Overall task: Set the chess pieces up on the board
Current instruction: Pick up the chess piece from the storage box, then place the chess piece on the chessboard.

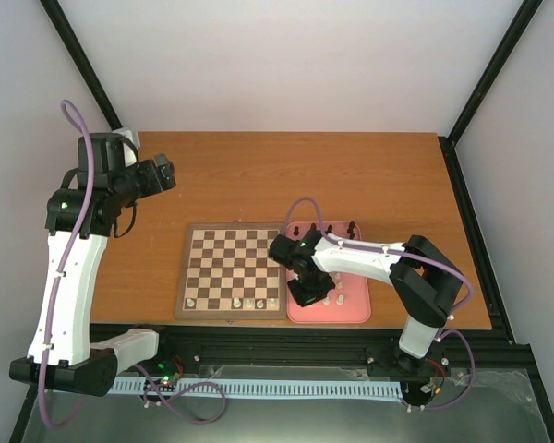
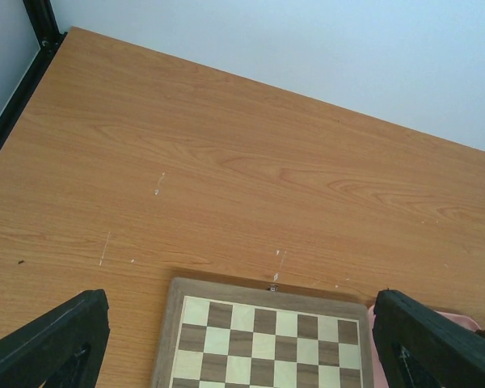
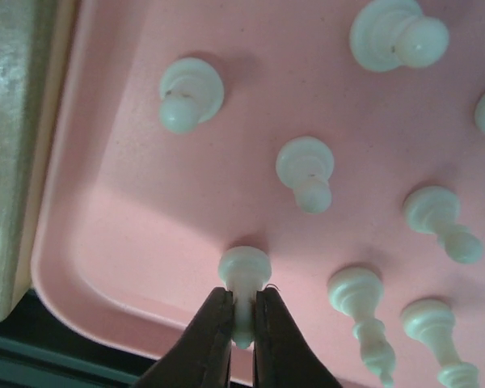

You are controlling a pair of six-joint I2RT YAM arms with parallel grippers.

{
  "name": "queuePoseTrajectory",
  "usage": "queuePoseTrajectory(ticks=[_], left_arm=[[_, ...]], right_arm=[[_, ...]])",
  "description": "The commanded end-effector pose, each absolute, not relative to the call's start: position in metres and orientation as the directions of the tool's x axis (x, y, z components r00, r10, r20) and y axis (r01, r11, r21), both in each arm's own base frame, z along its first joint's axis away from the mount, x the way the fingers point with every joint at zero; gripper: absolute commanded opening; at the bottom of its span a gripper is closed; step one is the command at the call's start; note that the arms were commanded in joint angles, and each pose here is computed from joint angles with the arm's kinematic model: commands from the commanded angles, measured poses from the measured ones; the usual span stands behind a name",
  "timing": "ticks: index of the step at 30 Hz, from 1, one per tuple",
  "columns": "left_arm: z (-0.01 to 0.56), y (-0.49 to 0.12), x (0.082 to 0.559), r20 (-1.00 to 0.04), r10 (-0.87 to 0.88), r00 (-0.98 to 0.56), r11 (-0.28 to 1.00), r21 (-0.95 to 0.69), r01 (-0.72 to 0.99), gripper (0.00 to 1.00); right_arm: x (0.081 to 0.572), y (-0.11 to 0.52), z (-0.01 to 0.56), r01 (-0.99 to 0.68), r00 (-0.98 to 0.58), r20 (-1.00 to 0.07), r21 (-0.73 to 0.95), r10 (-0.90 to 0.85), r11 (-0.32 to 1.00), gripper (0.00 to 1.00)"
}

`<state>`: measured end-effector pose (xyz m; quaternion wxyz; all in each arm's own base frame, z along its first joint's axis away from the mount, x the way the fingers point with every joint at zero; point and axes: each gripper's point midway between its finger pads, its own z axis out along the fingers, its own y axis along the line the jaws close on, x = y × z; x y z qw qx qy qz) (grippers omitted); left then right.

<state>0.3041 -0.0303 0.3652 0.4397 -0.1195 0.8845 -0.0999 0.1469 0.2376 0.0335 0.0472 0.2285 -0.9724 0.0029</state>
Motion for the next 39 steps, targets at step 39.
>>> queuePoseTrajectory(ticks=[39], left_arm=[[0.388, -0.034, 0.293, -0.795, -0.304, -0.525, 0.948, -0.308, -0.083, 1.00]], right_arm=[[0.115, 0.503, 0.096, -0.755, -0.627, -0.070, 0.301, -0.776, 0.583, 0.04]])
